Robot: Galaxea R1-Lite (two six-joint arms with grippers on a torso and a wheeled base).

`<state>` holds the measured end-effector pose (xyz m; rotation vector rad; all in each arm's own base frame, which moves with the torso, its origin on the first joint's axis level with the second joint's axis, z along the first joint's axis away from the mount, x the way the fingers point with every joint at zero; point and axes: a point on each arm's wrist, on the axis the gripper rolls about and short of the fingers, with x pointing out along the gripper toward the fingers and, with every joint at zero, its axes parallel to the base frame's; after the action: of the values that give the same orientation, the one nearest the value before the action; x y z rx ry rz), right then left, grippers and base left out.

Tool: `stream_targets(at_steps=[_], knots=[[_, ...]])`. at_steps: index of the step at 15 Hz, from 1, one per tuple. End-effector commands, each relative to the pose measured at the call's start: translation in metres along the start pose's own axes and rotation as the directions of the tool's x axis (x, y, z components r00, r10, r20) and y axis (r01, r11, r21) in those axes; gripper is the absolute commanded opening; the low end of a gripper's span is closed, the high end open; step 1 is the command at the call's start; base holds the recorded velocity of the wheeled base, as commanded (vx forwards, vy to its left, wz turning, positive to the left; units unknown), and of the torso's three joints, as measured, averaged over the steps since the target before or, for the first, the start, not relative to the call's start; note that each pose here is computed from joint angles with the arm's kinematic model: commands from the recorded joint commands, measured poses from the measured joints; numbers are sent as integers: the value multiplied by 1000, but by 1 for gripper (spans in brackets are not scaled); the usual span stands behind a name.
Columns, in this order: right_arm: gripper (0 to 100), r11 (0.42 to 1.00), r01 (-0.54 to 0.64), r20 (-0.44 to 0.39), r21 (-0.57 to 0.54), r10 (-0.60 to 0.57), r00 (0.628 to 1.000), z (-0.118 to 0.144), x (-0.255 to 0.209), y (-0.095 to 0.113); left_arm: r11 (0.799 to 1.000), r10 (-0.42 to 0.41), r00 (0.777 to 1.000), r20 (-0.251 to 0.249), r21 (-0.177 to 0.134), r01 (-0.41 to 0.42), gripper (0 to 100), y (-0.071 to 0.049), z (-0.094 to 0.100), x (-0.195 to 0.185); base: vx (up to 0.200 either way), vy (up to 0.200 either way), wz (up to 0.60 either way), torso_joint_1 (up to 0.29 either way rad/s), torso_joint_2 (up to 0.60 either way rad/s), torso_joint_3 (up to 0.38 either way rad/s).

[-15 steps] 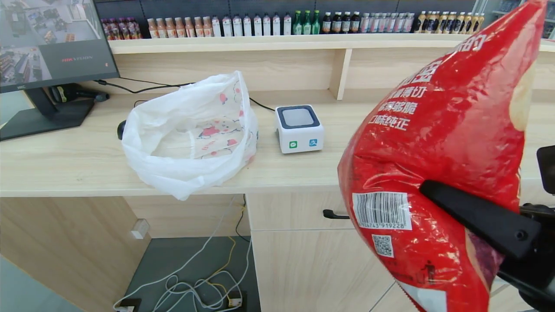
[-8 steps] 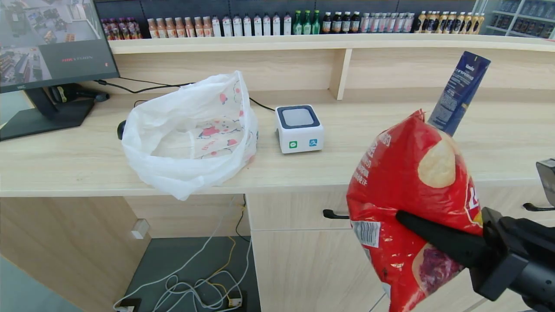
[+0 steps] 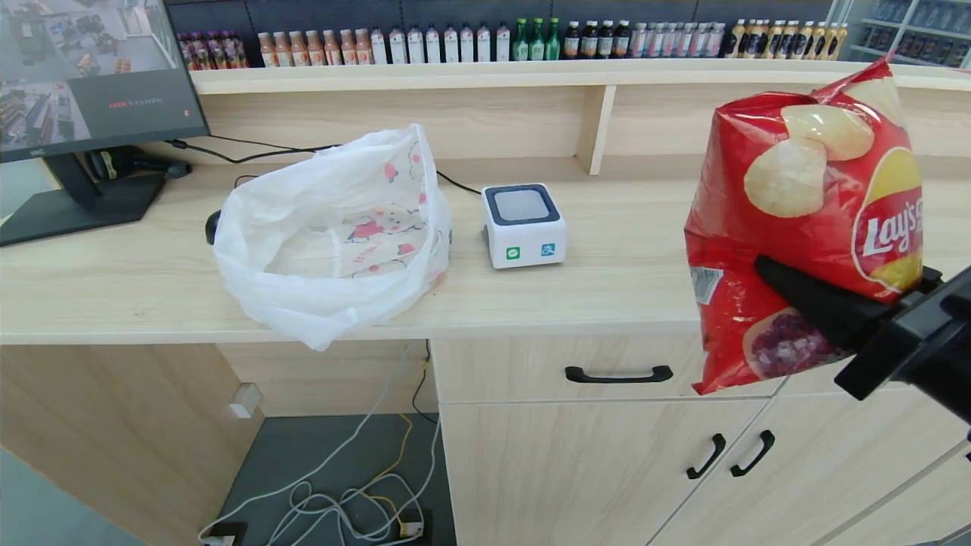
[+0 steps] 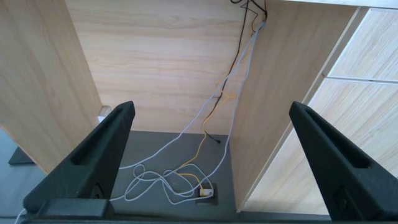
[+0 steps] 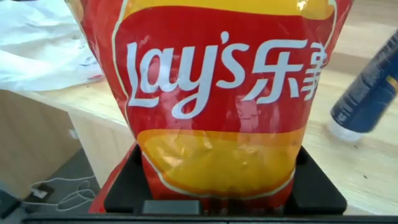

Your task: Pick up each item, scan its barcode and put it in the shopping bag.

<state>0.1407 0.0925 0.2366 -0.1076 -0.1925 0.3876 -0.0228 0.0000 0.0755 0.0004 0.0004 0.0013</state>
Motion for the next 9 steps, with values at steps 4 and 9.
stream_targets(at_steps=[4,9], knots=[[0,989,148,15,-2,-148,989,1,5,-2,1000,-1,1000,0,0,1,100,0,0,0,0,0,0,0,0,0],[0,984,177,115,29,-179,977,-16,65,12,1000,-1,1000,0,1,1,100,0,0,0,0,0,0,0,0,0]])
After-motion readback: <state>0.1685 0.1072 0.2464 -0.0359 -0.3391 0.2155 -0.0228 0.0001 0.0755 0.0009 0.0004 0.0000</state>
